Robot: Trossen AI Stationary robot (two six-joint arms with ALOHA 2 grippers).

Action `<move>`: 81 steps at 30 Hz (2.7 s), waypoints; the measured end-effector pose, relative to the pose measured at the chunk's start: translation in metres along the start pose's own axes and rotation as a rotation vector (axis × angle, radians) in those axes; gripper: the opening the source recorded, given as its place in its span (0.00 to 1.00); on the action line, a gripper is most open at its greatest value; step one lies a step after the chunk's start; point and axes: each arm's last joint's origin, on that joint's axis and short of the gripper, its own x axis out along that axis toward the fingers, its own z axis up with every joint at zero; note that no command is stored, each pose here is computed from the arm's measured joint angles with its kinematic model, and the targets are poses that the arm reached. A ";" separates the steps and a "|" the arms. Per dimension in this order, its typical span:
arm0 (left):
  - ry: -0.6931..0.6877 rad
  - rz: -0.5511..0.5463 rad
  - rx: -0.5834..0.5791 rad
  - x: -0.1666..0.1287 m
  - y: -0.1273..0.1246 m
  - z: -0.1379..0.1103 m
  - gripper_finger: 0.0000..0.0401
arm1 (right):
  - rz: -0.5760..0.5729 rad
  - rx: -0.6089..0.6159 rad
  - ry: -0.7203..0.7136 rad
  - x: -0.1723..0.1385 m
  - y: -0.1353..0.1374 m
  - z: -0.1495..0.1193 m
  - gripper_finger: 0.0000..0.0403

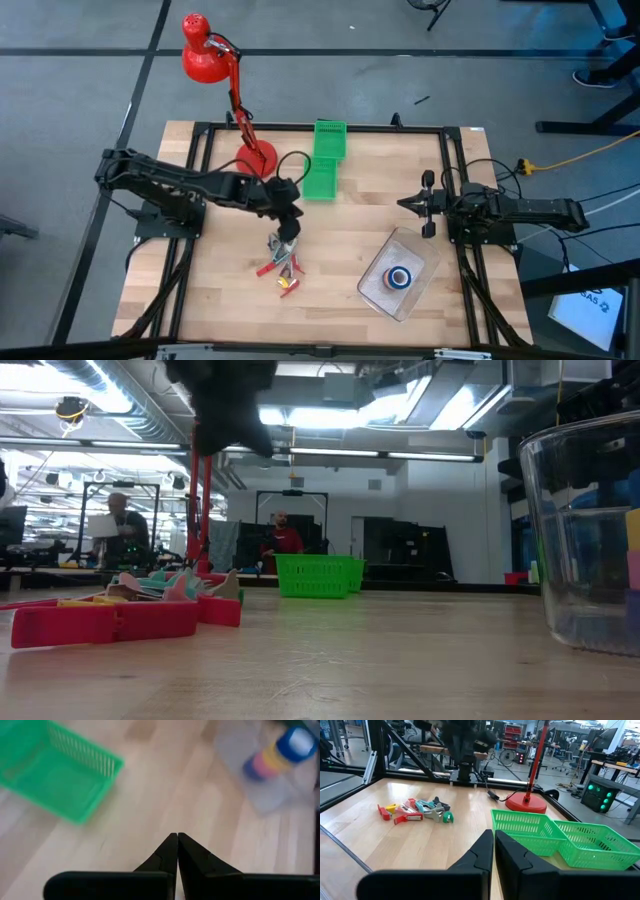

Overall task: Pick and place Stapler, Stapler remover, tape
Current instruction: Put the green stapler into the bottom green bin

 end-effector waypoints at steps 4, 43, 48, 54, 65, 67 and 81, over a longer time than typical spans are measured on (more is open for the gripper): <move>0.127 0.056 0.047 -0.004 0.001 -0.016 0.01 | 0.000 0.000 0.000 0.000 0.000 0.000 0.05; 0.187 0.392 -0.492 -0.010 0.031 -0.027 0.10 | 0.000 0.000 0.001 0.000 0.000 0.000 0.05; 0.159 0.410 -0.564 -0.010 0.031 -0.027 0.11 | 0.000 0.000 0.000 0.000 0.000 0.000 0.05; 0.142 0.415 -0.659 -0.010 0.031 -0.027 0.13 | 0.000 0.000 0.000 0.000 0.000 0.000 0.05; 0.119 0.458 -0.705 0.004 0.031 -0.027 0.33 | 0.000 0.000 0.001 0.000 0.000 0.000 0.05; 0.109 0.447 -0.704 0.011 0.033 -0.024 0.36 | 0.000 0.000 0.000 0.000 0.000 0.000 0.05; 0.158 0.323 -0.763 0.043 0.038 -0.014 0.38 | 0.000 0.000 0.000 0.000 0.000 0.000 0.05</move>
